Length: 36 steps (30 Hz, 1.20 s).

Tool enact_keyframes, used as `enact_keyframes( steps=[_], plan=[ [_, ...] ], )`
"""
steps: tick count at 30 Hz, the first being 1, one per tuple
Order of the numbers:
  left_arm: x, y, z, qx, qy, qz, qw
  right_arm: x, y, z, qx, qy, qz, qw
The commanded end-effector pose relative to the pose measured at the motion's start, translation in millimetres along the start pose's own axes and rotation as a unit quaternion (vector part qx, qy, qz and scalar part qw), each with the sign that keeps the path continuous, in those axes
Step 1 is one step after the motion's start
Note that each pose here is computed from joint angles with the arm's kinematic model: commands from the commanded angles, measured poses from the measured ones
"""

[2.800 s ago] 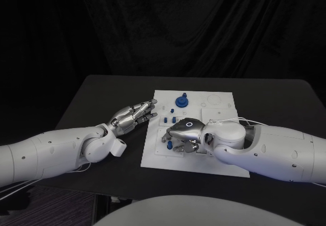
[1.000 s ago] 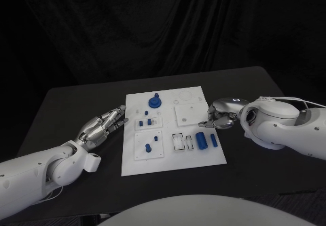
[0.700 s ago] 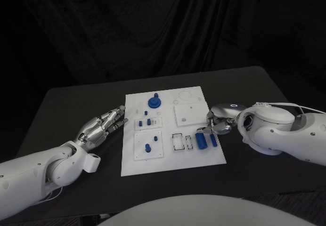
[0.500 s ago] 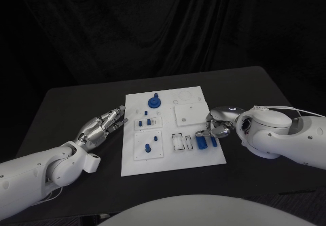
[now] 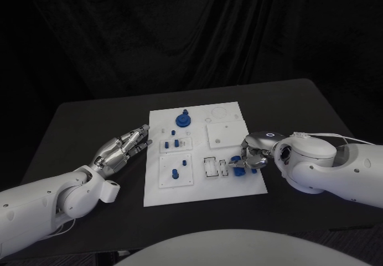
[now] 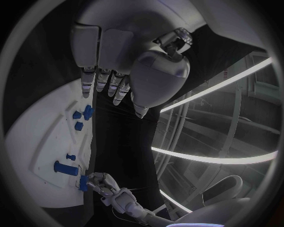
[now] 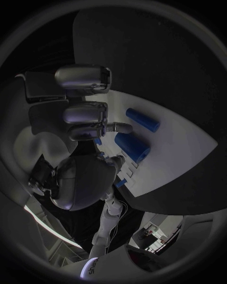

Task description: Assemble the parts on the task board

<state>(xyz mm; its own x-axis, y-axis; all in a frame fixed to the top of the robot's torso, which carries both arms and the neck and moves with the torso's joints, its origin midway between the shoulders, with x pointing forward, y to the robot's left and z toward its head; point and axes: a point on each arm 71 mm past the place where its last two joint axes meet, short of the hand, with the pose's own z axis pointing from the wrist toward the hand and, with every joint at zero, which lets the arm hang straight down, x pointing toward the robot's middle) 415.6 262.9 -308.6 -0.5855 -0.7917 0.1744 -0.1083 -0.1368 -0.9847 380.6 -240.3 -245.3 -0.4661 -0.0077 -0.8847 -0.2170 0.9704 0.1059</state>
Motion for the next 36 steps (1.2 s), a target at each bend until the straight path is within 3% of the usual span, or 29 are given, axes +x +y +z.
enact_keyframes(
  steps=[1, 14, 21, 27, 31, 36],
  plan=[
    [2.0, -0.5, 0.3, 0.009, 0.006, -0.009, 1.000, 2.3, 0.3, 1.5, 0.008, -0.002, -0.012, 1.000],
    [2.6, 1.8, -1.3, 0.006, 0.010, -0.014, 1.000, 15.4, 5.5, 9.9, 0.006, 0.028, -0.027, 0.999],
    [2.6, 3.1, -2.8, 0.006, 0.009, -0.016, 1.000, 22.0, 4.1, 13.2, 0.021, 0.068, -0.045, 0.996],
    [3.6, 4.9, -3.5, 0.005, 0.010, -0.018, 1.000, 27.5, 3.1, 14.3, 0.028, 0.105, 0.012, 0.994],
    [3.3, 5.8, -4.4, 0.004, 0.009, -0.018, 1.000, 26.9, 3.8, 13.2, 0.021, 0.100, 0.064, 0.993],
    [3.2, 6.5, -5.3, 0.004, 0.008, -0.018, 1.000, 19.3, 6.6, 9.9, 0.002, 0.057, 0.134, 0.989]
  ],
)
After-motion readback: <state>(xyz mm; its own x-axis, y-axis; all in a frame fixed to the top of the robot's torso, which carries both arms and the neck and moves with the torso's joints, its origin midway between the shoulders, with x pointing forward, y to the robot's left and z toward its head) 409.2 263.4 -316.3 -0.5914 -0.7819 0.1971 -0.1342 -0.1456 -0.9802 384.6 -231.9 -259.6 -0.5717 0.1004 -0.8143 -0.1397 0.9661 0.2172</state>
